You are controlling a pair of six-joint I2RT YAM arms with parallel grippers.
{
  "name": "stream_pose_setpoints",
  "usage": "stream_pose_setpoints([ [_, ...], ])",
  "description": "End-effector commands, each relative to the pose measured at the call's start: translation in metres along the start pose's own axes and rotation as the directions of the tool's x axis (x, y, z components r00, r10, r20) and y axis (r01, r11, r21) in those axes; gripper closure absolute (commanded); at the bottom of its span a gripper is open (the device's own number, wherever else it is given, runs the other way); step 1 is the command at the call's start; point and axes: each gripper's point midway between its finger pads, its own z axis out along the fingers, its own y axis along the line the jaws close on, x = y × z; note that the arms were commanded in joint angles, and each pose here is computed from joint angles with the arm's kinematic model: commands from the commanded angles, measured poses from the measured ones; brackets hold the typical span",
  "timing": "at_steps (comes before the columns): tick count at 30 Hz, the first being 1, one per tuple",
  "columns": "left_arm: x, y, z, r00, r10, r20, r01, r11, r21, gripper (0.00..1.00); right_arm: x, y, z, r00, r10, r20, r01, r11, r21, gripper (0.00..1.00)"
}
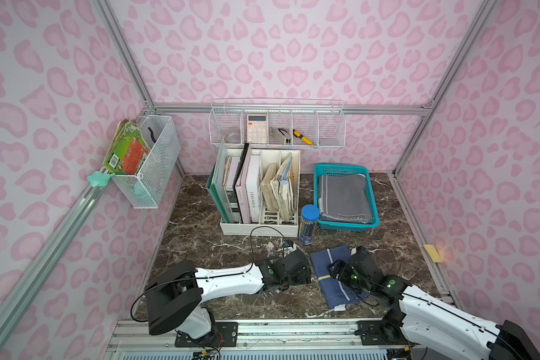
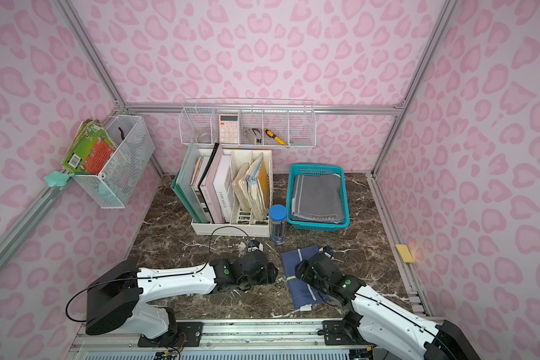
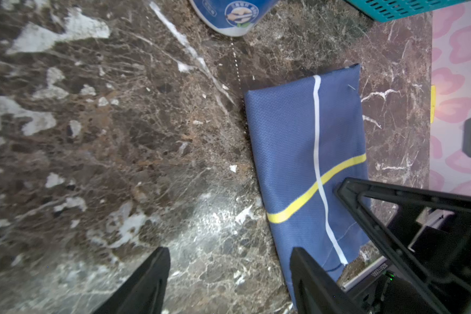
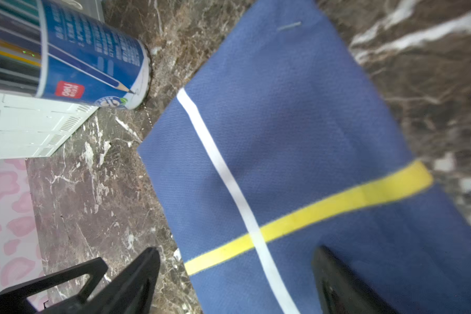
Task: Put the folded pillowcase in the basket
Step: Move the pillowcase to the center of the board, then pick up the pillowcase at the center of the board.
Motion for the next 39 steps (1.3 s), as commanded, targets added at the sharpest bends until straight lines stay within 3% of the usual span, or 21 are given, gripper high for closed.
stream_pose_setpoints([
  [1,0.003,-0.006,0.007,0.999,0.011,-0.034,-0.011,1.0,0.003,0.27,-0.023,-0.012,-0.014,0.994,-0.049,0.101,0.038,0.993,0.109,0.11],
  [4,0.004,-0.01,0.016,0.999,0.023,-0.049,-0.022,1.0,0.003,0.26,-0.043,-0.02,-0.02,0.984,-0.128,0.125,0.113,0.986,0.119,0.14],
  [8,0.006,-0.018,0.027,0.996,0.038,-0.081,-0.038,0.999,0.005,0.21,-0.054,-0.05,-0.011,0.988,-0.143,0.05,0.133,0.976,0.171,0.16],
  [12,0.006,-0.024,0.038,0.992,0.048,-0.114,-0.047,0.999,0.009,0.2,-0.057,-0.049,-0.005,0.989,-0.143,0.046,0.135,0.98,0.147,0.2],
  [25,0.015,-0.028,0.073,0.971,0.027,-0.239,-0.028,1.0,-0.001,0.39,-0.027,-0.056,0.012,0.992,-0.122,-0.035,0.126,0.984,0.126,0.36],
  [28,0.017,-0.03,0.078,0.964,0.034,-0.263,-0.038,0.999,-0.009,0.48,-0.023,-0.052,0.012,0.992,-0.122,-0.036,0.125,0.985,0.119,0.45],
  [33,0.014,-0.034,0.079,0.963,0.046,-0.265,-0.051,0.999,-0.014,0.71,-0.021,-0.047,0.005,0.993,-0.118,-0.012,0.119,0.986,0.114,0.72],
  [39,0.0,-0.06,0.06,0.97,0.134,-0.205,-0.142,0.989,-0.027,0.94,-0.035,-0.035,-0.016,0.991,-0.118,0.061,0.112,0.989,0.096,0.98],
])
